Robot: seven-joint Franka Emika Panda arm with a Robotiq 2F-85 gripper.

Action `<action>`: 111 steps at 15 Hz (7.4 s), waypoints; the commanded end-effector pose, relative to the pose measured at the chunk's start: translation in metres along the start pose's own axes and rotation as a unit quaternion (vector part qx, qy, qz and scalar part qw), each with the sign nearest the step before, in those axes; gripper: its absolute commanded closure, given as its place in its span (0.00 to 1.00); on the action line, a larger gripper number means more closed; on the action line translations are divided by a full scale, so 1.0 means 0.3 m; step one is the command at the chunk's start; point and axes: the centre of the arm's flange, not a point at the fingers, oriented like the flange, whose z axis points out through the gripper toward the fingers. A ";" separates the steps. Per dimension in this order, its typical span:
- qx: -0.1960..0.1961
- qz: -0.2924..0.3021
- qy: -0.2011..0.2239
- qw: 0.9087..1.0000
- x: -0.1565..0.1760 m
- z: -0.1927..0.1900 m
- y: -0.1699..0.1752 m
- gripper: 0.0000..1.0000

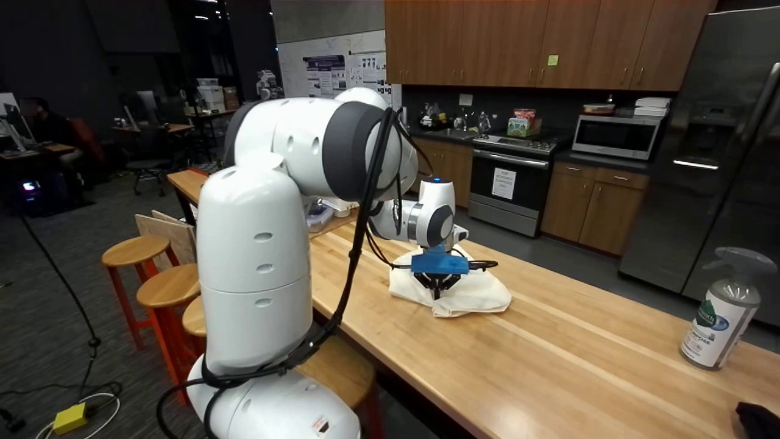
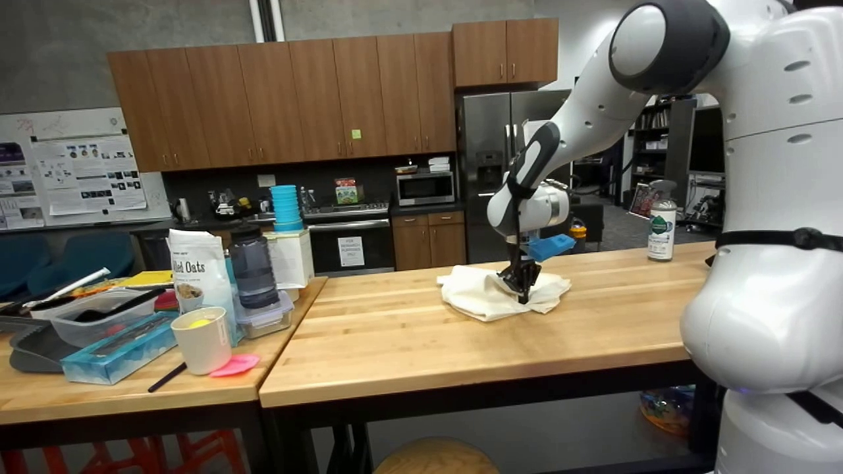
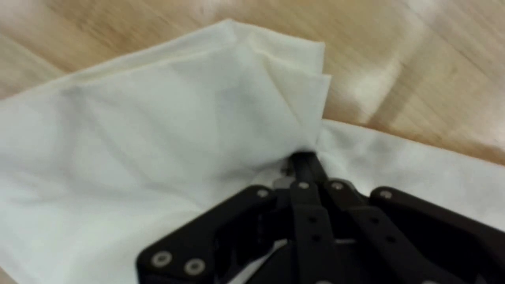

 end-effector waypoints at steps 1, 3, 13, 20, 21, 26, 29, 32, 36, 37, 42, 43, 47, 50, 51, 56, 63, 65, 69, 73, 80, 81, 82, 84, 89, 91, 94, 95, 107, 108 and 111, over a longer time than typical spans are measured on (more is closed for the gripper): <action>-0.035 0.068 -0.015 0.997 -0.123 -0.049 0.167 1.00; -0.056 0.098 -0.012 0.993 -0.095 -0.078 0.275 1.00; -0.106 0.062 0.010 0.992 0.320 -0.144 0.273 1.00; -0.069 -0.094 0.049 0.992 0.508 -0.129 -0.250 1.00; -0.068 -0.112 0.051 0.990 0.509 -0.134 -0.300 1.00; -0.055 -0.139 0.048 0.988 0.451 -0.156 -0.356 1.00; -0.060 -0.129 0.033 0.989 0.411 -0.142 -0.311 1.00; -0.062 -0.123 0.005 0.990 0.372 -0.101 -0.264 1.00; -0.057 -0.136 -0.050 0.988 0.294 -0.024 -0.212 1.00; -0.055 -0.139 -0.059 0.987 0.270 -0.016 -0.199 1.00; -0.063 -0.187 -0.073 0.978 0.117 -0.039 -0.152 1.00; -0.068 -0.202 -0.073 0.974 0.089 -0.046 -0.148 1.00; -0.098 -0.249 -0.058 0.962 -0.044 -0.063 -0.149 1.00; -0.111 -0.251 -0.048 0.960 -0.131 -0.050 -0.180 1.00; -0.113 -0.247 -0.047 0.961 -0.116 -0.023 -0.209 1.00; -0.121 -0.218 -0.041 0.967 -0.150 0.018 -0.258 1.00; -0.143 -0.043 -0.048 0.988 -0.234 0.049 -0.086 1.00; -0.148 0.014 -0.054 0.987 -0.293 0.066 0.003 1.00; -0.153 0.128 -0.069 0.978 -0.434 0.074 0.178 1.00; -0.156 0.236 -0.090 0.955 -0.660 0.055 0.367 1.00; -0.144 0.242 -0.124 0.952 -0.557 0.188 0.557 1.00; -0.148 0.215 -0.126 0.957 -0.474 0.203 0.543 1.00; -0.151 0.182 -0.128 0.963 -0.406 0.203 0.518 1.00; -0.160 0.126 -0.125 0.971 -0.283 0.196 0.430 1.00; -0.171 -0.006 -0.102 0.980 -0.011 0.202 0.111 1.00; -0.172 -0.058 -0.089 0.979 0.071 0.206 -0.030 1.00; -0.170 -0.120 -0.081 0.975 0.159 0.209 -0.140 1.00; -0.169 -0.124 -0.083 0.974 0.177 0.209 -0.135 1.00; -0.145 0.119 -0.104 0.977 -0.136 0.130 0.493 1.00; -0.145 0.141 -0.107 0.974 -0.174 0.133 0.539 1.00; -0.143 0.175 -0.112 0.968 -0.205 0.142 0.609 1.00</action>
